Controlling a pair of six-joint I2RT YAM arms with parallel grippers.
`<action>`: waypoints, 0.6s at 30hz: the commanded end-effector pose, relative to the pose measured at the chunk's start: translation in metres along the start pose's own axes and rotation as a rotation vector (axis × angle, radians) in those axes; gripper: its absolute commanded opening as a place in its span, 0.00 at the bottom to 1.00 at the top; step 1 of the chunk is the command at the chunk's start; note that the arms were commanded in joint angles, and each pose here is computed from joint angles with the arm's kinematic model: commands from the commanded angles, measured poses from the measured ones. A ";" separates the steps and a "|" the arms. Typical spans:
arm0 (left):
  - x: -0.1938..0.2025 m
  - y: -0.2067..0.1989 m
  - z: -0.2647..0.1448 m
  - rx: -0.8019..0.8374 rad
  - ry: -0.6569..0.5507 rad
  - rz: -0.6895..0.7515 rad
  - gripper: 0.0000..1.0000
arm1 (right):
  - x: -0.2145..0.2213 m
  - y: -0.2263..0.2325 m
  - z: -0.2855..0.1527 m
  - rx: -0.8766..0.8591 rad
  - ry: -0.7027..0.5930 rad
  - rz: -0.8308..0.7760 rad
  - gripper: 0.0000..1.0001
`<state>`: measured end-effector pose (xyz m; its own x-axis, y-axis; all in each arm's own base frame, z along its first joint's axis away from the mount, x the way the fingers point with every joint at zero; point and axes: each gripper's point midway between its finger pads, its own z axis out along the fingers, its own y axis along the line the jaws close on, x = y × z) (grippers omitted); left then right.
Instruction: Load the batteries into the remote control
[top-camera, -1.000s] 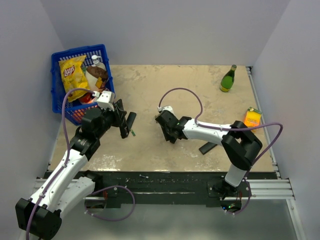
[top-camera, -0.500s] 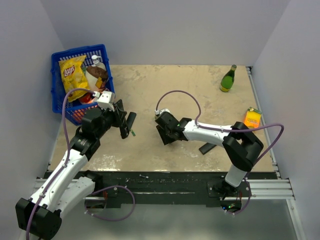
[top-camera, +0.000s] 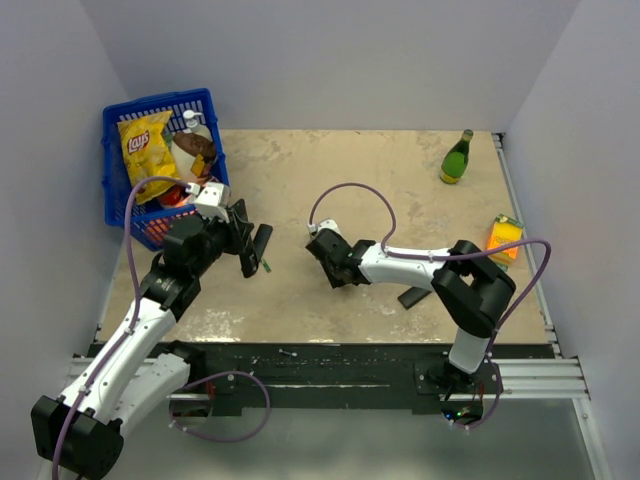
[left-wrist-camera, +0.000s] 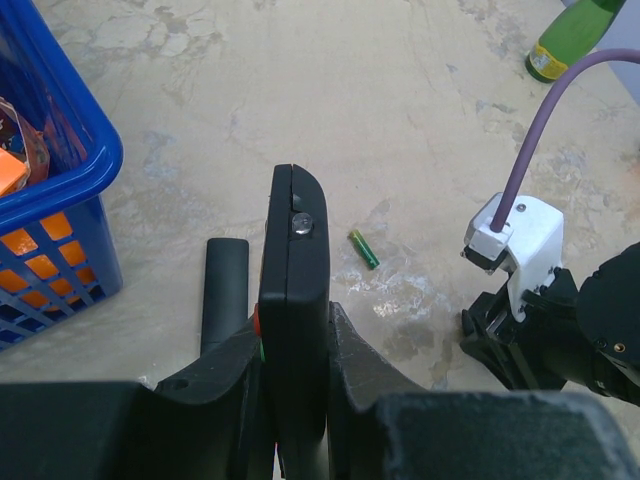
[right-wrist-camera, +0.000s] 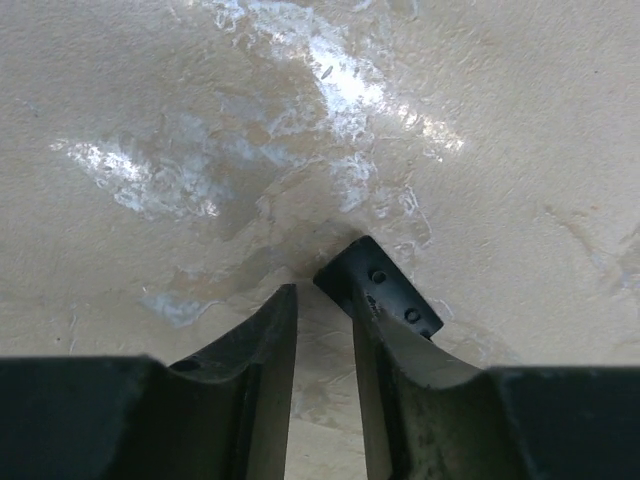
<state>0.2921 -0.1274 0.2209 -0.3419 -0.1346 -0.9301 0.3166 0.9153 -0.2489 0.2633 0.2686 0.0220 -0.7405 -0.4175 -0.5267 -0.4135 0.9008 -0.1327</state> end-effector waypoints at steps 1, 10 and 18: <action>-0.013 -0.005 0.001 0.026 -0.048 0.022 0.00 | -0.005 -0.007 0.005 0.061 -0.038 -0.008 0.27; -0.012 -0.006 0.002 0.029 -0.041 0.022 0.00 | -0.018 -0.010 -0.005 0.080 -0.087 -0.007 0.05; -0.013 -0.006 0.001 0.028 -0.048 0.020 0.00 | -0.039 -0.007 -0.029 0.033 -0.144 0.033 0.00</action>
<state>0.2925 -0.1281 0.2185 -0.3493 -0.1324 -0.9276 0.3173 0.9148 -0.2500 0.2712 0.2649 0.0320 -0.7098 -0.4215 -0.5644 -0.3911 0.9022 -0.1819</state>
